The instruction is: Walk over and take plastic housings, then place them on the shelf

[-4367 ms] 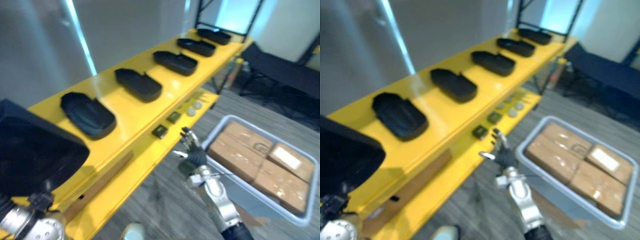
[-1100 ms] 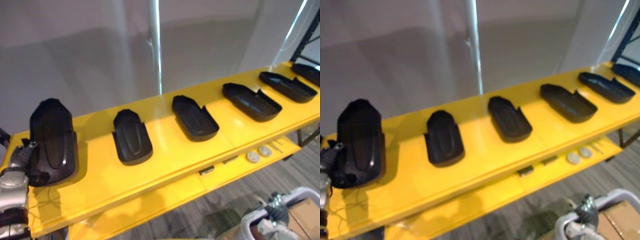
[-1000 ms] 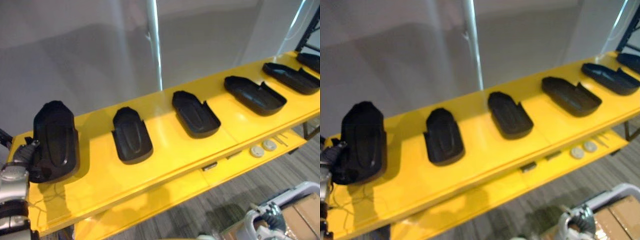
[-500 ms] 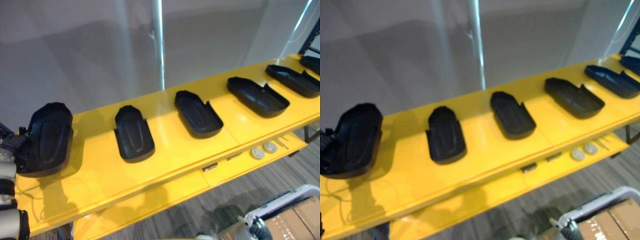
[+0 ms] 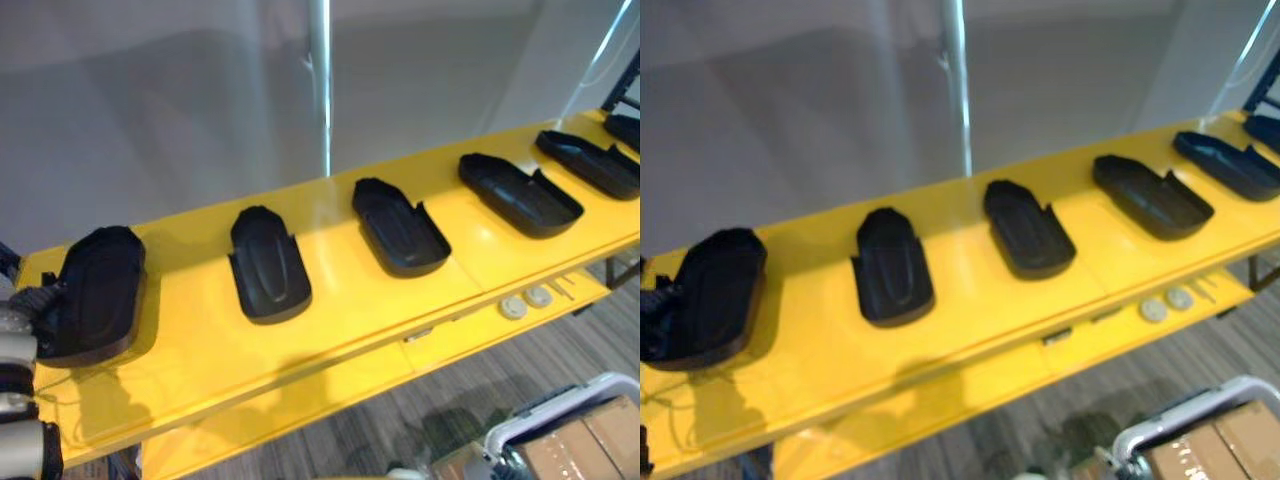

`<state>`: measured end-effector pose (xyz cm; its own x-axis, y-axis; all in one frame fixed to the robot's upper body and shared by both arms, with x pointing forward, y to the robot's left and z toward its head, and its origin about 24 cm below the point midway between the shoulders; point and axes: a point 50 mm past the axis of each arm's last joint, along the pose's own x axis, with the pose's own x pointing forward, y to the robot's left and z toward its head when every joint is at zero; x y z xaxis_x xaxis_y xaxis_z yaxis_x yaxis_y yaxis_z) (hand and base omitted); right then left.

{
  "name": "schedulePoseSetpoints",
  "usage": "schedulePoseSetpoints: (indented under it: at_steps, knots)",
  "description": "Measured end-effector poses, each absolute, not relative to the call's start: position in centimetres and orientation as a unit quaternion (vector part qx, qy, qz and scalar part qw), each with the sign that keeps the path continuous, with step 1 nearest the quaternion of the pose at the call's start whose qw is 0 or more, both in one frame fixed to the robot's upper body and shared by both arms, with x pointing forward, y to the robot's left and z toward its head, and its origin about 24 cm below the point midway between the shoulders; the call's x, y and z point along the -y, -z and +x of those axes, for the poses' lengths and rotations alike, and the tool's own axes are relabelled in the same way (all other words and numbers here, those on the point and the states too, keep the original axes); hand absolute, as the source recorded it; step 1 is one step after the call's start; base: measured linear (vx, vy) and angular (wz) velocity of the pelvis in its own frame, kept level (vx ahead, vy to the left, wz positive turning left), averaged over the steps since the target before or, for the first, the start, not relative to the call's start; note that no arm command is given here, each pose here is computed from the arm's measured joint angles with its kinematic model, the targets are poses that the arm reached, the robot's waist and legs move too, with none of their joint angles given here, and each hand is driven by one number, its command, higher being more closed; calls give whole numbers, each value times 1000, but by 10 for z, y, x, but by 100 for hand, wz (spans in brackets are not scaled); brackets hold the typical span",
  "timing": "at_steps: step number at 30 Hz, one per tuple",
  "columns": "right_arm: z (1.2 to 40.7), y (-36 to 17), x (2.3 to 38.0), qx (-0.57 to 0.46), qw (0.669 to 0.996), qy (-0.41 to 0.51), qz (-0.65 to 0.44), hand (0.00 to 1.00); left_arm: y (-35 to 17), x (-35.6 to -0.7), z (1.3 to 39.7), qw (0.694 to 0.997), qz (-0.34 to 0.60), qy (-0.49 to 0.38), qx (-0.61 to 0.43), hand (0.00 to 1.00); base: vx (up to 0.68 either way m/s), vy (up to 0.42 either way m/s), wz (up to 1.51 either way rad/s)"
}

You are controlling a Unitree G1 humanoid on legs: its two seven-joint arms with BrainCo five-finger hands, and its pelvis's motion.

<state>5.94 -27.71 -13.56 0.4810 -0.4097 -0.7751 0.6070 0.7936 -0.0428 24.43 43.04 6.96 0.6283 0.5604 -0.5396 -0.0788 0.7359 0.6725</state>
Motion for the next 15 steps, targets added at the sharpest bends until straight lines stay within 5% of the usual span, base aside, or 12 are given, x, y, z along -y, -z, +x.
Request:
schedulePoseSetpoints:
  at_steps: [7,8,15]
  knots:
    - [59,138,275,-423,848,295,125,0,-44,-418,240,850,302,-184,-391,100,0,1,0]
    - [58,138,275,-423,847,295,125,0,-43,-417,240,850,303,-185,-389,0,0,0,0]
    - [62,137,275,-419,851,289,128,0,-38,-417,237,840,317,-219,-382,0,-14,6,-3]
